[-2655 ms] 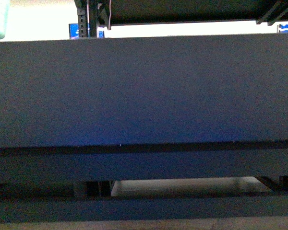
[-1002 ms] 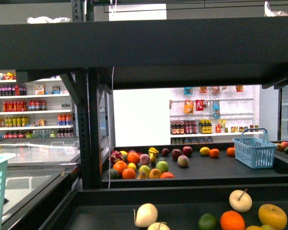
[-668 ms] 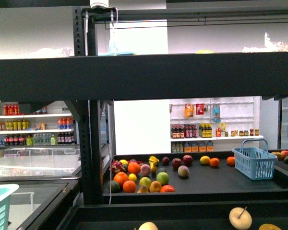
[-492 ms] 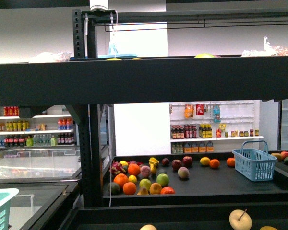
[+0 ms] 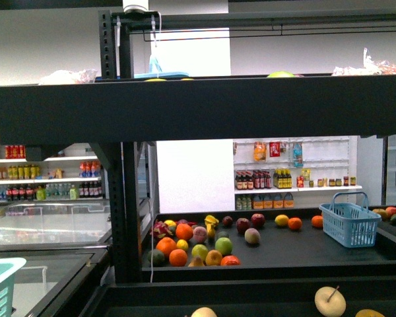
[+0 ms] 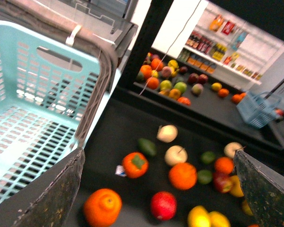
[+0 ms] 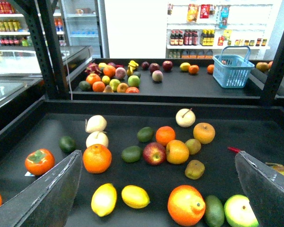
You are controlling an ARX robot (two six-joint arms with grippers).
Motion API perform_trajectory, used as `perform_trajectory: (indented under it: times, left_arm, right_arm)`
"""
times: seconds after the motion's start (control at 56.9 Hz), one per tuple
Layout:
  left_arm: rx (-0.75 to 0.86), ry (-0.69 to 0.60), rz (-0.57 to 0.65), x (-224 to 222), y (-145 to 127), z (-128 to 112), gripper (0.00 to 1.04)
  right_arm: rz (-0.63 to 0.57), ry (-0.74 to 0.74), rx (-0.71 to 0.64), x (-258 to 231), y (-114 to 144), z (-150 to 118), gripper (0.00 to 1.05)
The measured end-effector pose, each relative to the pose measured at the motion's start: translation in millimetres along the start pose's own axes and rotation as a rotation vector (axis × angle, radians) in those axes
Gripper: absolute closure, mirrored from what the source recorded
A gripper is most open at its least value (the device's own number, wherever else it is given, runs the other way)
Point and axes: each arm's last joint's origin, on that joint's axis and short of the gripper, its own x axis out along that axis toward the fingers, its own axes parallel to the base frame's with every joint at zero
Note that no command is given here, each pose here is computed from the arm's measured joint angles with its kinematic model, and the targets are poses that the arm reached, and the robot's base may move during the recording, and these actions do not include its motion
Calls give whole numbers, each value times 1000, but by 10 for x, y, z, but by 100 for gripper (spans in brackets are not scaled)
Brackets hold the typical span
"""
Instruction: Pick lemon from shelf
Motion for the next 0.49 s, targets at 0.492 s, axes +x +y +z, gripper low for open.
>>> perform_trajectory:
  times: [0.492]
  left_arm:
    - [-639, 102, 41, 711, 845, 724, 8]
  right_arm:
    - [0, 0, 0, 0, 0, 0, 7]
